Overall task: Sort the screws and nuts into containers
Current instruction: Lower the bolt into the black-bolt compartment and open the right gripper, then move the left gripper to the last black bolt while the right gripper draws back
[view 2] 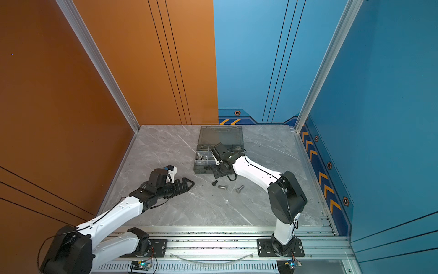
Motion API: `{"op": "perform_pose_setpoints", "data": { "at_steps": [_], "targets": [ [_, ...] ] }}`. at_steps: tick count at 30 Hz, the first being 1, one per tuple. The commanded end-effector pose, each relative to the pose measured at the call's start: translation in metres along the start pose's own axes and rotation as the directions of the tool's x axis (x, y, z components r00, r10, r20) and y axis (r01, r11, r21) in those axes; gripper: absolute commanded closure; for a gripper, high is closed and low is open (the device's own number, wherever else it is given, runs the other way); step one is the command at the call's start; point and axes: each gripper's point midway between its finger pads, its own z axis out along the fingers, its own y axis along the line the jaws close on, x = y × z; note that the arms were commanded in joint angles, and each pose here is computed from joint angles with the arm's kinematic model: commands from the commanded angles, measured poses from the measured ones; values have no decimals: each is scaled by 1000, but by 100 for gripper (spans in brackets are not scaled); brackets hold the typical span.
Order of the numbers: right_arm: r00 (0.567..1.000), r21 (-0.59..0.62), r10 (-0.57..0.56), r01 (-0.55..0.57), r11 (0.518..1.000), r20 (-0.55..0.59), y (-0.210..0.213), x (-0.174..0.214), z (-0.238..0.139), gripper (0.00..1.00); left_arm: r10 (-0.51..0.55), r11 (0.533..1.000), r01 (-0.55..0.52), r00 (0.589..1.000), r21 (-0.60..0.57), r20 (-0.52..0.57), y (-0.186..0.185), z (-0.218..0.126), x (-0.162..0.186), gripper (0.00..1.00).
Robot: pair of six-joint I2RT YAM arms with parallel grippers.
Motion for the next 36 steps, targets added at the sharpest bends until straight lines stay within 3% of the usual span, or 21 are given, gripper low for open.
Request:
{"op": "perform_pose_setpoints", "data": {
  "at_steps": [1,12,21,36],
  "targets": [
    [997,26,69,-70,997,20,-17,5,-16,48,99,995,-98,993,-11,69,-16,6,-16,2],
    [981,26,176,-179,984,83,-57,16,-46,48,270,960,-272,962,-65,-29,-45,60,-3,0],
    [969,30,223,-227,973,111,-76,28,-58,48,354,929,-362,929,-70,-111,-54,99,5,23],
    [958,14,262,-265,964,115,-84,34,-58,47,389,919,-394,904,7,-178,-58,139,19,34]
  ]
}}
